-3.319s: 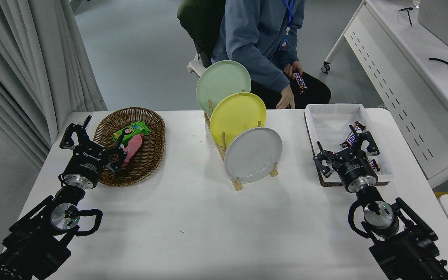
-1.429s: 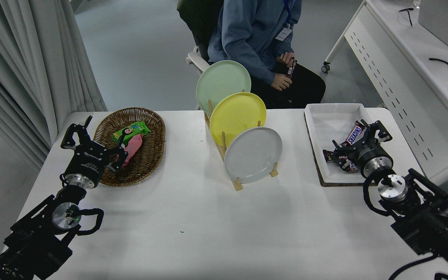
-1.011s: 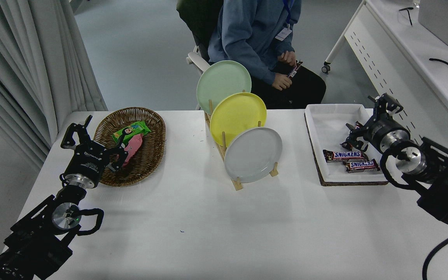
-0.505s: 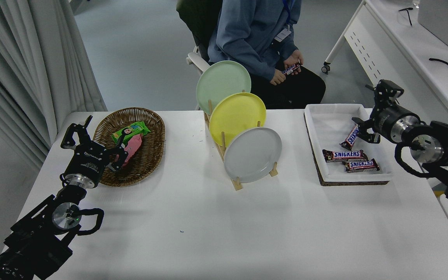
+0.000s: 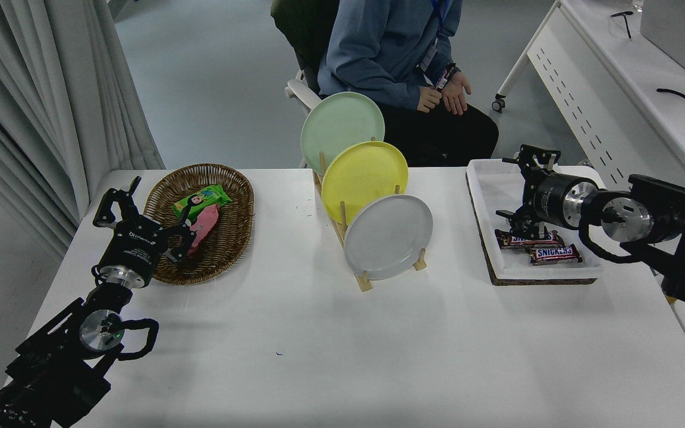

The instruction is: Place the plate on the table

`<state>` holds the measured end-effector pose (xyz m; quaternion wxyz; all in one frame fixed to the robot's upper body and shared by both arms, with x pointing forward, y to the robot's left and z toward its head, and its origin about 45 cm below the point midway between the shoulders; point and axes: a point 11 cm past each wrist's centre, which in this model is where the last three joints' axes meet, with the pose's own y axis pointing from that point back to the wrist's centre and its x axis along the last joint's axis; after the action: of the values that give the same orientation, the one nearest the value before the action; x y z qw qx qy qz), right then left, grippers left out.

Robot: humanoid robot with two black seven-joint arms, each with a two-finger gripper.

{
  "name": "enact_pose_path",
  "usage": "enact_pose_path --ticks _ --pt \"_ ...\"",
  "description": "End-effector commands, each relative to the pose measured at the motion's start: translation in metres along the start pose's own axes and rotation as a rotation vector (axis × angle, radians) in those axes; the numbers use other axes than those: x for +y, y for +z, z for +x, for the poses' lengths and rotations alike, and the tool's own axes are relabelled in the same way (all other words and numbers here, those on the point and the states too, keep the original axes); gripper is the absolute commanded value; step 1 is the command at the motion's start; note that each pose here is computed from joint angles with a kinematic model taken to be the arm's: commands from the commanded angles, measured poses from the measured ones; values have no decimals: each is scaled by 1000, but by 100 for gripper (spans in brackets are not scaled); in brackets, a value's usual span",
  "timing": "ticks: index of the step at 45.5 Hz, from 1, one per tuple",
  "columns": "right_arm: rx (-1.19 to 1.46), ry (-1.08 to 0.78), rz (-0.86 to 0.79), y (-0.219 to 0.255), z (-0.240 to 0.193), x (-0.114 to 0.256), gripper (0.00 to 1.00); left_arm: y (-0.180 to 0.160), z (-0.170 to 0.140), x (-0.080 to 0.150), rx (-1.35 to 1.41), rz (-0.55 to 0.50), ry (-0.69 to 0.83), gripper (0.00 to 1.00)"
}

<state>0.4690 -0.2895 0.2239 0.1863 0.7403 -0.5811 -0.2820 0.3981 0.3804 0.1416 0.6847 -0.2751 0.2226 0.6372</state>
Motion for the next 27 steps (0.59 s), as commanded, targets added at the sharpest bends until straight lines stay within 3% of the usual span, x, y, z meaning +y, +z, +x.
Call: enact_pose_path --ticks 1,27 --pt "-3 -78 -54 -5 -53 -12 100 0 0 0 -1 0 2 100" --pt "162 -70 -53 2 -105 -32 100 0 0 0 0 0 -1 100"
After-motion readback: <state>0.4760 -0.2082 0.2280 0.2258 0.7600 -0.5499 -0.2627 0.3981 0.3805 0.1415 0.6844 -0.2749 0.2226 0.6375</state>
